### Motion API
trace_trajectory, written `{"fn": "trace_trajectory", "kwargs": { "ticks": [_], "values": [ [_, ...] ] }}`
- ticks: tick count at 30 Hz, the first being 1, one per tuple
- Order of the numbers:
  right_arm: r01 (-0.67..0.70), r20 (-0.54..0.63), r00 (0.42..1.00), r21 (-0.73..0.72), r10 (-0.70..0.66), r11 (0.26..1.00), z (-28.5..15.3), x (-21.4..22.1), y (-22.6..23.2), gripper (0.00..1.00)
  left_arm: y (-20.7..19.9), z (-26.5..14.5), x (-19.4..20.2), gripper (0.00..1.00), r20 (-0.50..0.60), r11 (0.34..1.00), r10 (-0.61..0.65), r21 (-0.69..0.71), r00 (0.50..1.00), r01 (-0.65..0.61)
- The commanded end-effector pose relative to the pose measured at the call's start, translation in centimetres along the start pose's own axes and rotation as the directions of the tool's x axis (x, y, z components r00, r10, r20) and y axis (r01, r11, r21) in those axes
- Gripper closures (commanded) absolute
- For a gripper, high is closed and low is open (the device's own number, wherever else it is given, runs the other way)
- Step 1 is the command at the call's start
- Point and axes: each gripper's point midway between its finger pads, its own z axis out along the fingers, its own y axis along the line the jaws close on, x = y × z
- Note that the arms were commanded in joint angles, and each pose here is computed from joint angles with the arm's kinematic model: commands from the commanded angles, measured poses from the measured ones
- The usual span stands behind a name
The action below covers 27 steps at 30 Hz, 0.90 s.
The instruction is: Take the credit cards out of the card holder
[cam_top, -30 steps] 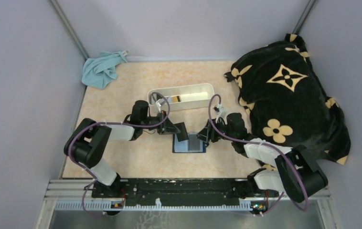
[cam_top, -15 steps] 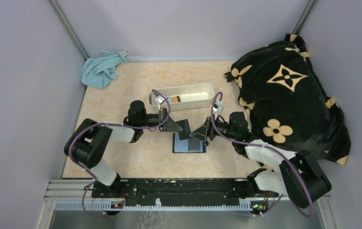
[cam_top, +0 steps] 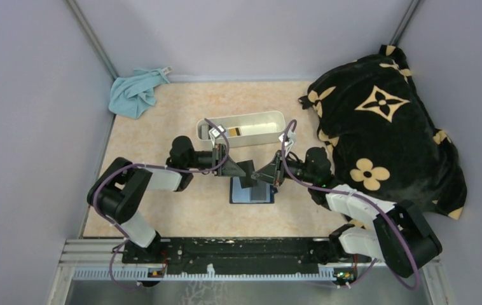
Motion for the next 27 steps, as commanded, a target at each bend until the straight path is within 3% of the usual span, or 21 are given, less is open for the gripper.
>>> {"fn": "trace_trajectory", "kwargs": {
  "ticks": [1,5,13,19,23,27],
  "values": [
    [0.082,0.077,0.994,-0.052,-0.078,0.995,0.4,-2.8,2.1,1.00,-1.2,0.0,0.3,0.83,0.000,0.998,0.035,0.061,0.999,-0.035],
    [0.078,0.122,0.990,-0.048,-0.071,0.996,0.1,-3.5,2.4,1.00,-1.5,-0.1,-0.2,0.79,0.061,0.997,0.026,0.073,0.998,-0.031],
    [0.068,0.139,0.989,-0.063,-0.059,0.996,0.2,-3.9,2.7,1.00,-2.0,-0.2,-0.1,0.74,0.080,0.993,0.027,0.113,0.996,-0.036],
    [0.061,0.131,0.990,-0.063,-0.052,0.996,0.2,-3.6,2.6,1.00,-2.0,-0.3,-0.4,0.83,0.105,0.993,0.035,0.108,0.994,-0.046],
    [0.054,0.124,0.991,-0.059,-0.046,0.997,0.0,-3.2,2.4,1.00,-2.0,-0.2,-0.8,1.00,0.124,0.993,0.051,0.100,0.991,-0.063],
    [0.051,0.119,0.992,-0.046,-0.045,0.998,-0.1,-2.9,2.2,1.00,-2.0,-0.2,-1.2,1.00,0.137,0.992,0.058,0.099,0.989,-0.072]
  ]
}}
